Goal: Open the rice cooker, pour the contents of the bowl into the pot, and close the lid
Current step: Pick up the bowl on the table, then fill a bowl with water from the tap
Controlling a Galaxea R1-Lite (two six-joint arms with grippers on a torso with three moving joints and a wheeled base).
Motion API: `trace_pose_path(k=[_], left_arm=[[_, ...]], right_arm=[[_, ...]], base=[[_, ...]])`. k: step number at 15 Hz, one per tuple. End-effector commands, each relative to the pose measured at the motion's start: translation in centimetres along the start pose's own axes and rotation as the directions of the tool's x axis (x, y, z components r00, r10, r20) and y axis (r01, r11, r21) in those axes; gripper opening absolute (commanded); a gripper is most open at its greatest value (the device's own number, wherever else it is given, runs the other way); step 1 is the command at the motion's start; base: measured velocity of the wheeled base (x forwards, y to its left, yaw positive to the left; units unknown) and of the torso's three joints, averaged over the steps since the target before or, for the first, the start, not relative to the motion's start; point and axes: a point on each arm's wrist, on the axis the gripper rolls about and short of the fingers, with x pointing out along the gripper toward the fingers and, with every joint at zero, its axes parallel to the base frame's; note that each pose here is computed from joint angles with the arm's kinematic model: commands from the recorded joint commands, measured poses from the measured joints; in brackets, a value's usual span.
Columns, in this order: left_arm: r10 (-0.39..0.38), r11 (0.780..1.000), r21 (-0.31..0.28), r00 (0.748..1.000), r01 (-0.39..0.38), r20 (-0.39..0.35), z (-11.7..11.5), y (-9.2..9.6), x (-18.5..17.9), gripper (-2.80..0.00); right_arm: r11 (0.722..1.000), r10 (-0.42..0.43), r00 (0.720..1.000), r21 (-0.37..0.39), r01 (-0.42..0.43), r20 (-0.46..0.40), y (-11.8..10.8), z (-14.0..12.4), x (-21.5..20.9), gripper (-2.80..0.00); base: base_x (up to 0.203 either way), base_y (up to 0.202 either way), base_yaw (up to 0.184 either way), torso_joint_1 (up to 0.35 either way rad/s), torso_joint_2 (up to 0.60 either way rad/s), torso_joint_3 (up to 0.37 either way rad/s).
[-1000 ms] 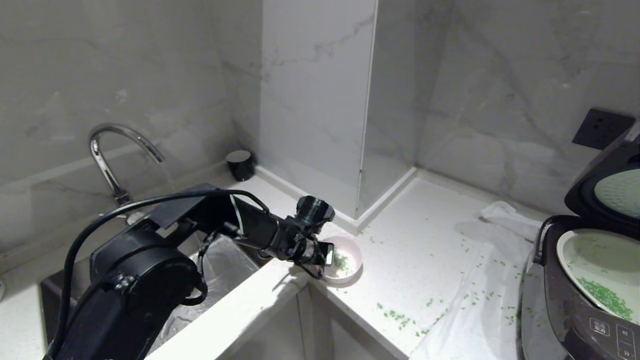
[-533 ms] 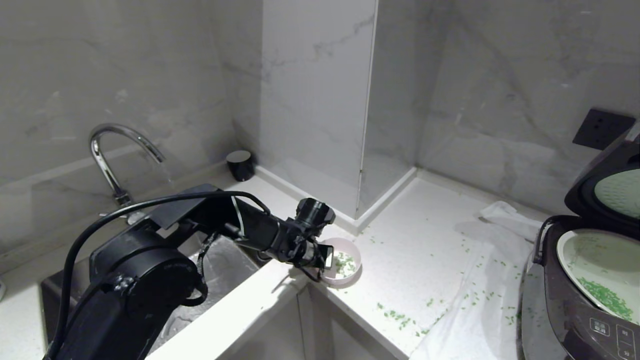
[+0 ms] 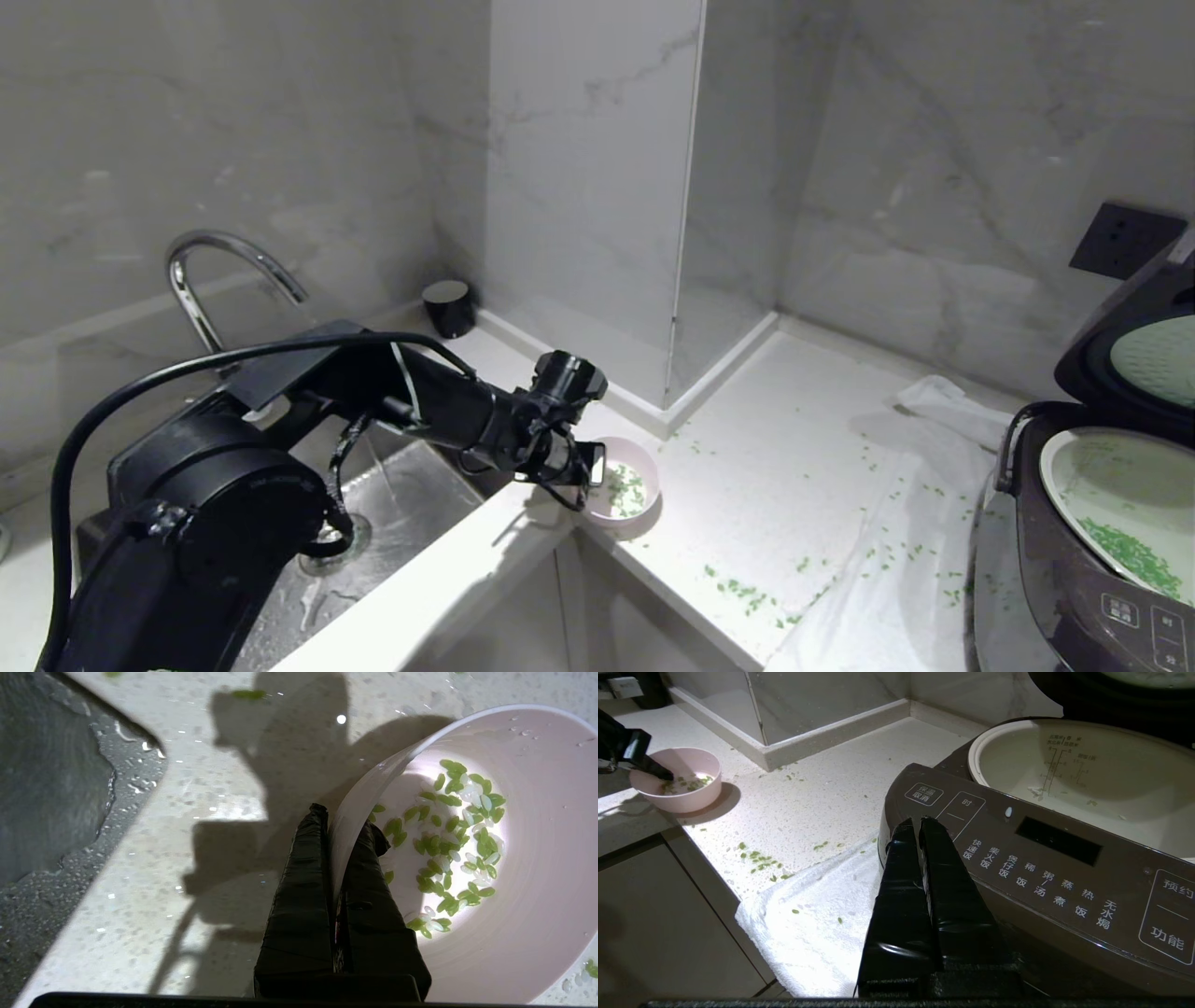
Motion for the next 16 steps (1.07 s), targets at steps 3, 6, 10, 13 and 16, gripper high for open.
trace_pose_path(k=[3, 6, 10, 13, 16], left_arm=[[0.023, 0.999, -0.049, 0.999, -0.022, 0.026, 1.2, 2.2, -1.9, -2.8], [0.042, 0.995, -0.087, 0.999, -0.041, 0.019, 1.4, 4.4, -2.7, -2.8], [0.059, 0.979, -0.196, 0.998, -0.054, 0.019, 2.2, 8.5, -4.3, -2.8], [0.128, 0.946, -0.302, 0.992, -0.115, 0.022, 2.9, 13.3, -4.7, -2.8], [0.19, 0.905, -0.392, 0.982, -0.168, 0.019, 3.2, 18.3, -5.2, -2.8]], right_arm=[[1.0, 0.0, 1.0, 0.0, 0.0, -0.001, 0.0, 0.0, 0.0, -2.8], [1.0, 0.0, 1.0, 0.0, 0.0, -0.001, 0.0, 0.0, 0.0, -2.8], [1.0, 0.001, 1.0, 0.0, -0.001, -0.001, 0.0, 0.0, 0.0, -2.8], [1.0, 0.001, 1.0, 0.0, -0.001, -0.001, 0.0, 0.0, 0.0, -2.8], [1.0, 0.001, 1.0, 0.0, -0.001, -0.001, 0.0, 0.0, 0.0, -2.8]], base=[[0.0, 0.0, 0.0, 0.0, 0.0, 0.0], [0.0, 0.0, 0.0, 0.0, 0.0, 0.0], [0.0, 0.0, 0.0, 0.0, 0.0, 0.0], [0.0, 0.0, 0.0, 0.0, 0.0, 0.0], [0.0, 0.0, 0.0, 0.0, 0.0, 0.0]])
